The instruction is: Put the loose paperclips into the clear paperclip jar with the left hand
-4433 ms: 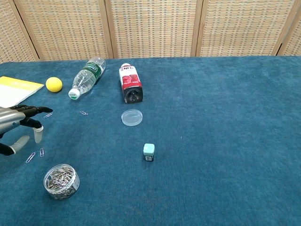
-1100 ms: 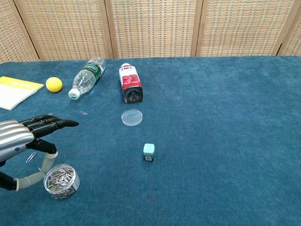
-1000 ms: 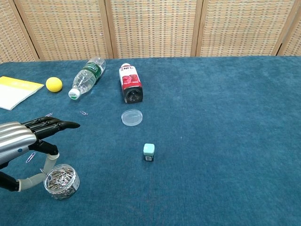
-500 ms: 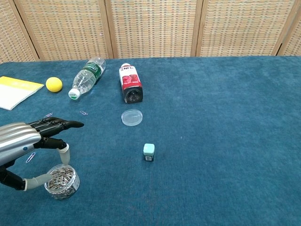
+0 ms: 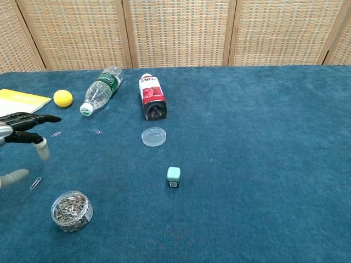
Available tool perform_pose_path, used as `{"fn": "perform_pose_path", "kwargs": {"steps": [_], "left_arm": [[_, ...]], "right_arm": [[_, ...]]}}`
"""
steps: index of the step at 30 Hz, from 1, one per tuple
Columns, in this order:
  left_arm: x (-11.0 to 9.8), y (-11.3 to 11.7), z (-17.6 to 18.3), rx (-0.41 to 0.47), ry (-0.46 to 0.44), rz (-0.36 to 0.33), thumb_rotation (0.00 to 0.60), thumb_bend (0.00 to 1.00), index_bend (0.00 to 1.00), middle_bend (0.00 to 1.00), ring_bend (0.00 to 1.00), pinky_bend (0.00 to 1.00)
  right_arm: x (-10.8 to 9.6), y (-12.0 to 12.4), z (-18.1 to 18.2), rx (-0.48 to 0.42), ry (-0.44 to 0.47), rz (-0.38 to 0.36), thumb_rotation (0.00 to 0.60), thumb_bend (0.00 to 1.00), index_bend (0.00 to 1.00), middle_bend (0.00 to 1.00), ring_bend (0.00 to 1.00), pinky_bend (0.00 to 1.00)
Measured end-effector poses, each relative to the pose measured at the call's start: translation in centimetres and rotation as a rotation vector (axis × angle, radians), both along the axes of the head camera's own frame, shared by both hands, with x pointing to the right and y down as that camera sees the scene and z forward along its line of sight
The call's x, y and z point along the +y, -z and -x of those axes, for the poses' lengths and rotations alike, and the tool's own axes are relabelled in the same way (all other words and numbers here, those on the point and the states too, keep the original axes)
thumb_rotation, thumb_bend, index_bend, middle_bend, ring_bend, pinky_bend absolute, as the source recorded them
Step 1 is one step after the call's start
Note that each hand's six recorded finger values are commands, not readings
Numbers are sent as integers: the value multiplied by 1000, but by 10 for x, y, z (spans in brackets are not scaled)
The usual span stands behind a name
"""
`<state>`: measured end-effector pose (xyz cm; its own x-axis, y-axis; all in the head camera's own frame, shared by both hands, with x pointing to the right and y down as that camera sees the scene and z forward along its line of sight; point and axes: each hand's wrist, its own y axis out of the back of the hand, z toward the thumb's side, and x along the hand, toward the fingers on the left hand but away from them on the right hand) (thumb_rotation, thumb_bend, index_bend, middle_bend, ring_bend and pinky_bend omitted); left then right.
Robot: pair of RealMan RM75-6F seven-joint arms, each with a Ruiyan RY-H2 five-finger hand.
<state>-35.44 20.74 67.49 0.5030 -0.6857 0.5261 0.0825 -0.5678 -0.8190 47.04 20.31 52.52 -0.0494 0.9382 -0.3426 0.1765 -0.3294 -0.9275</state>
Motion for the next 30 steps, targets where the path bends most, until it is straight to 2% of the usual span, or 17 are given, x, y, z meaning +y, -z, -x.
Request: {"fn": "perform_pose_path", "kwargs": {"steps": [2,5,16,30], "left_arm": [[-3,-5,11,-30,18,9,600,619,422,0,0,0],[-7,-13,26,-69,40,27,600,663,424,0,0,0],[-10,-27,36,-111,63,48,600,683,440,0,0,0],[-3,-30,35,-135,47,57,600,701,471,0,0,0]], "right_arm": [[0,0,1,1,2,1,600,0,14,0,0,0],[0,-1,1,4,4,2,600,0,14,0,0,0],[0,-2,1,5,2,7,600,0,14,0,0,0],[0,-1,0,3,0,3,600,0,14,0,0,0]]}}
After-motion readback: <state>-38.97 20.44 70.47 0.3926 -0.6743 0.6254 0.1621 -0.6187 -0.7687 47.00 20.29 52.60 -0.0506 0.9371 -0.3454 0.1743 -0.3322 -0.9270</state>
